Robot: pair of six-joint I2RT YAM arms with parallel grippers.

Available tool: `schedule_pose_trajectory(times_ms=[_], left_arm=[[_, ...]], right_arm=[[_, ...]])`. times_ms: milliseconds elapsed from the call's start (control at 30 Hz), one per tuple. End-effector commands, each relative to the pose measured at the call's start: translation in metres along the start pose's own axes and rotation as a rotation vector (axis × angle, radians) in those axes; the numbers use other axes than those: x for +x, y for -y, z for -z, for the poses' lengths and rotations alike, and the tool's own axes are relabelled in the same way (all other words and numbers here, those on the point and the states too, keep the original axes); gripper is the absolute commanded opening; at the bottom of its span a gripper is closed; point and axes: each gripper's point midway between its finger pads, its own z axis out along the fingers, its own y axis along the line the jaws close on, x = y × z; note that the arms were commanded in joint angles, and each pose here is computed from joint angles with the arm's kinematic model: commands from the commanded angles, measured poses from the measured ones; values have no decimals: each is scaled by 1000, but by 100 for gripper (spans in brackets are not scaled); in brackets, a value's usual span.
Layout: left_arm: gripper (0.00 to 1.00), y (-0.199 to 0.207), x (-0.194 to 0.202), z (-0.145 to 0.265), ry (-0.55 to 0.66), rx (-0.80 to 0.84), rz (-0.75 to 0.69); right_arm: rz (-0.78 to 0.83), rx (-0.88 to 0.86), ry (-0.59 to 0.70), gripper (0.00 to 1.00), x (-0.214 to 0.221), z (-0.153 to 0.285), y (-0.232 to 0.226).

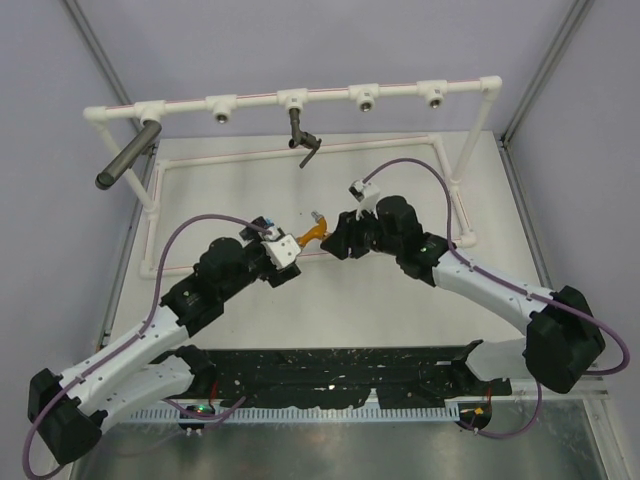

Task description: Install the water faucets

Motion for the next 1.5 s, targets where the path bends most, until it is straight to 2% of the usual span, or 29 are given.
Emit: schedule_pose_trajectory(times_ms=[0,233,400,667,733,767,833,867,933,967,1000,1033,1133,1200,1267,1433,1467], left_arm=[[88,-11,-43,-9,152,-65,-226],[82,15,-51,-21,160,26,-354],[66,18,-43,-29,111,49,-398],[55,32,-30,-40,61,93,-455],[47,31,-29,-41,53,85,-454],[39,30,-30,-41,51,77,-449],[12,24,-35,-39,56,41,-421],[0,21,-38,-38,58,23,-390],[0,16,-46,-35,69,-8,-300],[0,14,-48,-34,75,-17,-253],[0,13,-52,-31,87,-28,-197],[0,13,-54,-29,100,-24,-144],[0,15,-57,-21,142,30,111],[0,20,-59,-15,180,99,242],[0,21,-62,-7,216,135,339],[0,13,-72,15,308,227,604],[0,19,-78,22,337,287,653]], right_arm=[[-1,-53,53,5,-18,22,-26],[-7,-44,32,5,-13,30,-32],[-16,-52,44,5,-16,36,-38],[-41,-55,38,5,-18,40,-43],[-43,-53,41,5,-19,41,-43],[-45,-52,35,5,-18,41,-44],[-44,-48,30,6,-19,41,-44],[-41,-49,33,9,-21,42,-44],[-38,-57,39,27,-25,43,-47],[-34,-59,40,43,-26,45,-48],[-28,-64,55,51,-33,47,-52],[-25,-62,54,64,-35,50,-52],[17,-77,99,79,-63,63,-66],[54,-53,122,93,-78,74,-68],[90,-19,154,99,-93,83,-68],[266,-30,227,96,-113,109,-76],[312,-36,231,95,-114,115,-77]])
